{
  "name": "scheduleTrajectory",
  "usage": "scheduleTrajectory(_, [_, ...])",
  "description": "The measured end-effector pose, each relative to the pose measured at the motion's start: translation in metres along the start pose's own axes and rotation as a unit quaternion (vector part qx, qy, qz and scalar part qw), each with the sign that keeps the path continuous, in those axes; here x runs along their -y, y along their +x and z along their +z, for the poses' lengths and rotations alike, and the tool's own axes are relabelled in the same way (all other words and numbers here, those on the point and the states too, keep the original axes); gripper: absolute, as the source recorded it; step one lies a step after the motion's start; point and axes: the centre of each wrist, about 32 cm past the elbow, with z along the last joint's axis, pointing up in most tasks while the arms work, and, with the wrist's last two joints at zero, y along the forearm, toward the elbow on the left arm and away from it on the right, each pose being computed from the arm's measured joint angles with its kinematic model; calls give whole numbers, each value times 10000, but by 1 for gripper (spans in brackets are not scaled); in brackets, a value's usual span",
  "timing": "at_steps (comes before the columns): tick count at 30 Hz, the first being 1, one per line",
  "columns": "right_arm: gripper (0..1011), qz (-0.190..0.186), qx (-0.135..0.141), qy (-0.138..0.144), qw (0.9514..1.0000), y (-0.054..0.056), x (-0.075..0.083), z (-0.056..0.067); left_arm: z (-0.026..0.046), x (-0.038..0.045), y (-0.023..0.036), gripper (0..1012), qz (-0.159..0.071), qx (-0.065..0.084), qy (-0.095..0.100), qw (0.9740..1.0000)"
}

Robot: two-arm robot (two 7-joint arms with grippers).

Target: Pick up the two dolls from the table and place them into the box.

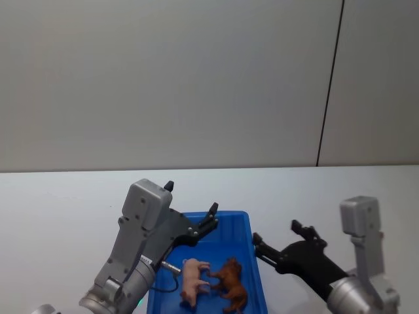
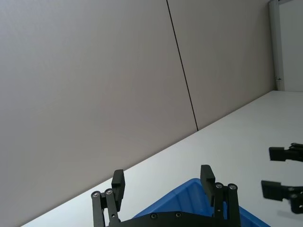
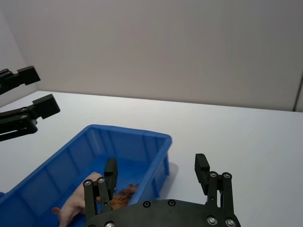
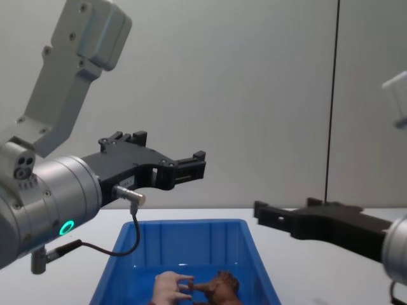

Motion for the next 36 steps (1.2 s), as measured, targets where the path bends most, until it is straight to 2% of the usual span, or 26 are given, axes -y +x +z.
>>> scheduleTrajectory(14, [1001,-880,147,327,9955,-19,408,-16,0,0,0,1008,0,0,0,10000])
scheduleTrajectory(23, [1001,-1107,172,409,9929,-25,525,-16,3,-10,4,1008,29,1,55,10000])
scheduleTrajectory(29, [1001,-1198,181,444,9916,-29,573,-15,27,-38,13,1008,161,-17,210,9996])
scheduleTrajectory(36, [1001,-1260,187,468,9908,-31,604,-14,65,-93,31,1008,376,-105,492,9980])
